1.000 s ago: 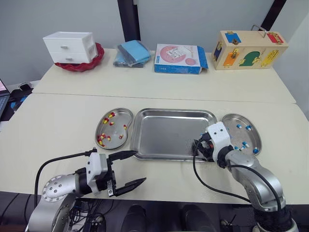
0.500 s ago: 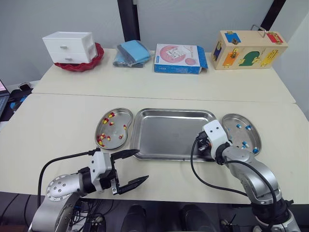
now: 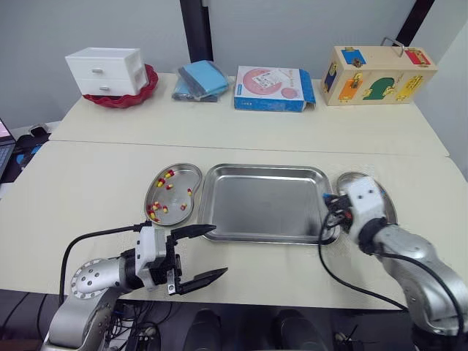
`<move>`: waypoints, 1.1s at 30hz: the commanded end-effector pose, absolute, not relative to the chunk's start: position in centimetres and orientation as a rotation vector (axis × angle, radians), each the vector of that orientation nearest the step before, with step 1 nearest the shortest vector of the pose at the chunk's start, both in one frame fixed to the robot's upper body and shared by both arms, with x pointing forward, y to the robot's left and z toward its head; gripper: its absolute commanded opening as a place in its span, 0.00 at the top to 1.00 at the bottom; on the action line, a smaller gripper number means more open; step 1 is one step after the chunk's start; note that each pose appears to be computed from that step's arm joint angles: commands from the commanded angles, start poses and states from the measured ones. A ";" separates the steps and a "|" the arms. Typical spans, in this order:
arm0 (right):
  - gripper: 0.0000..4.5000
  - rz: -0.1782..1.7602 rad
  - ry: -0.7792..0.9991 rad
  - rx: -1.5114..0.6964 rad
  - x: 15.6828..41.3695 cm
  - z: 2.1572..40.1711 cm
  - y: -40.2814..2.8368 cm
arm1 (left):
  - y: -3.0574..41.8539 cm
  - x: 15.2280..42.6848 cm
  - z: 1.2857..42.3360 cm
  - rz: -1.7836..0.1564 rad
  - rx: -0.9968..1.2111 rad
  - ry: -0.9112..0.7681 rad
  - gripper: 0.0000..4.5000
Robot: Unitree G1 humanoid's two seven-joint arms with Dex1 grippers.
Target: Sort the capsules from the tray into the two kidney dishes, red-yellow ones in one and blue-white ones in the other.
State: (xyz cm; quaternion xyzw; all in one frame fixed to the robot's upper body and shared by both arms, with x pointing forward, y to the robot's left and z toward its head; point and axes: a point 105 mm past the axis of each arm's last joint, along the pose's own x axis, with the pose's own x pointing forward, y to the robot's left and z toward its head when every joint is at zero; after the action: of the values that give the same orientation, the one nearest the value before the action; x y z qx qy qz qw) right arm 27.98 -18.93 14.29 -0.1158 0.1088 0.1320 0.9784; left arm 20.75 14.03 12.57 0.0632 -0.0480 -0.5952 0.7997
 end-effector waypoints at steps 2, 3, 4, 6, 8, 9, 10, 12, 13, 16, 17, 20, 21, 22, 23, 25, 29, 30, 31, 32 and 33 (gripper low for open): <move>1.00 0.111 0.222 -0.162 27.2 15.1 -22.9 | 13.3 20.8 13.5 -1.331 0.134 -0.165 0.00; 1.00 0.071 0.246 -0.134 27.2 14.8 -23.7 | 13.2 20.9 13.5 -1.333 0.134 -0.168 0.00; 1.00 0.034 0.257 -0.105 27.3 14.6 -24.3 | 13.1 21.0 13.5 -1.334 0.134 -0.171 0.00; 1.00 0.002 0.271 -0.072 27.4 14.3 -24.7 | 13.0 21.1 13.5 -1.336 0.132 -0.174 0.00; 1.00 0.009 0.283 -0.051 27.5 14.2 -24.4 | 12.9 21.0 13.5 -1.336 0.131 -0.176 0.00; 1.00 0.009 0.292 -0.044 27.5 14.1 -24.4 | 12.9 21.0 13.5 -1.335 0.131 -0.177 0.00; 0.92 0.004 0.298 -0.038 27.5 14.0 -24.4 | 12.9 21.0 13.5 -1.330 0.132 -0.179 0.00; 0.82 -0.006 0.304 -0.035 27.5 13.9 -24.5 | 12.9 21.0 13.5 -1.325 0.131 -0.181 0.00; 0.77 -0.005 0.301 -0.031 27.5 14.0 -24.4 | 12.9 21.0 13.6 -1.324 0.131 -0.182 0.00; 0.59 -0.004 0.283 -0.025 27.5 14.3 -24.4 | 12.8 20.8 13.7 -1.314 0.123 -0.188 0.00; 0.54 -0.005 0.278 -0.023 27.5 14.4 -24.4 | 12.8 20.8 13.8 -1.309 0.118 -0.190 0.00; 0.36 0.010 0.269 -0.021 27.5 14.6 -24.2 | 12.7 20.9 13.9 -1.293 0.107 -0.188 0.00; 0.30 0.017 0.258 -0.023 27.5 14.8 -24.1 | 12.7 21.0 14.0 -1.282 0.099 -0.185 0.00; 0.23 0.021 0.250 -0.024 27.6 14.9 -24.1 | 12.7 21.1 14.1 -1.274 0.094 -0.182 0.00; 0.16 0.032 0.234 -0.025 27.6 15.2 -23.9 | 12.8 21.2 14.1 -1.264 0.091 -0.180 0.00; 0.01 0.074 0.187 -0.080 27.3 16.0 -23.5 | 13.5 22.0 14.2 -1.183 0.096 -0.149 0.00; 0.01 0.206 0.123 -0.161 26.5 16.7 -22.0 | 15.2 23.2 13.8 -1.013 0.111 -0.050 0.00; 0.01 0.243 0.097 -0.179 26.3 16.9 -21.5 | 15.6 23.3 13.7 -0.981 0.124 -0.029 0.00; 0.01 0.323 0.077 -0.232 25.8 16.9 -20.7 | 16.5 23.4 13.5 -0.915 0.141 0.005 0.00; 0.01 0.393 0.069 -0.278 25.2 16.6 -20.3 | 17.5 23.4 13.4 -0.858 0.154 0.038 0.00; 0.01 0.451 0.076 -0.318 24.6 16.2 -20.1 | 18.5 23.3 13.3 -0.807 0.160 0.062 0.00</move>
State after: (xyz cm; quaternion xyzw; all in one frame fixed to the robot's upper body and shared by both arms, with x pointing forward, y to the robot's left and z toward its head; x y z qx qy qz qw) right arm 25.45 -21.24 14.84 -0.1160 0.0805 0.1667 0.9758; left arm 23.23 16.91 12.37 0.0548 0.0285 -0.4348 0.8984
